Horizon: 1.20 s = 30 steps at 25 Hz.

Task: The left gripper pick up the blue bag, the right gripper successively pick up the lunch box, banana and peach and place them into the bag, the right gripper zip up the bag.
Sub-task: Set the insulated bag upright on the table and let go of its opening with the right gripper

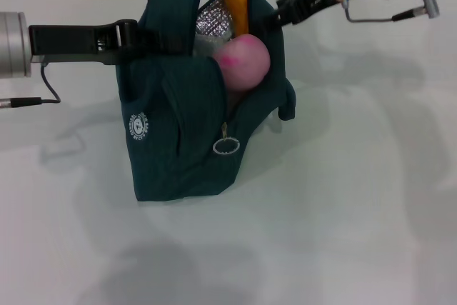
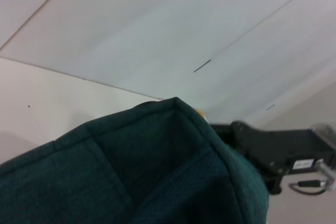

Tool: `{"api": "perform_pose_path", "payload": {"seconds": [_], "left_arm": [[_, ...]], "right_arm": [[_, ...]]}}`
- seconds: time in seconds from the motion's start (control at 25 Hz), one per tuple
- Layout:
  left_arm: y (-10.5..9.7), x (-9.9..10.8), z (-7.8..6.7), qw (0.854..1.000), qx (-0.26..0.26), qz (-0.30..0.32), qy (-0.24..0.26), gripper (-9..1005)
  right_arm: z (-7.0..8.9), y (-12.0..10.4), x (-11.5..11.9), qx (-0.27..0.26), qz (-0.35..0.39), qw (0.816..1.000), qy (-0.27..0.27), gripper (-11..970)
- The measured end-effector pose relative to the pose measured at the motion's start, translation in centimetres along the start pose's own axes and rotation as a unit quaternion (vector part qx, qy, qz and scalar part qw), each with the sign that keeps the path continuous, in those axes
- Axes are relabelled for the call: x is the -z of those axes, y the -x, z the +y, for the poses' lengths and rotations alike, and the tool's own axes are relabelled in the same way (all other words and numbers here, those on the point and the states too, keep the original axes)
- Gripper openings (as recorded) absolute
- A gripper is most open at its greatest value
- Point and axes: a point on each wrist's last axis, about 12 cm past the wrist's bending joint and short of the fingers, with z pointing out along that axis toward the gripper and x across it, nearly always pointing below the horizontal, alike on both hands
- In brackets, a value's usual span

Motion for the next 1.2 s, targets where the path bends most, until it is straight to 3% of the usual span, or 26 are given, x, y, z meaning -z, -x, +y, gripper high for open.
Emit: {"api": "perform_pose_path", "payload": {"seconds": [0.4,0.8,1.2], "left_arm": [[-0.1,-0.1,0.0,1.000,-0.001,-0.001,0.000,31],[-0.1,-0.1,0.1,1.000,-0.003,-0.001,0.000,32],[-0.2,0.0,0.3,1.000,-0.002,-0.004,0.004,33]], "right_arm": [[-0.2,-0.6,-1.1,-0.002,0.011,1.000,-0.024,767],[0.2,-0.9,-1.6,-0.013,0.012,1.000,-0.014,763],[0.6,-0.7,-1.5,-0.004,0.012,1.000,-0.007,560]]}}
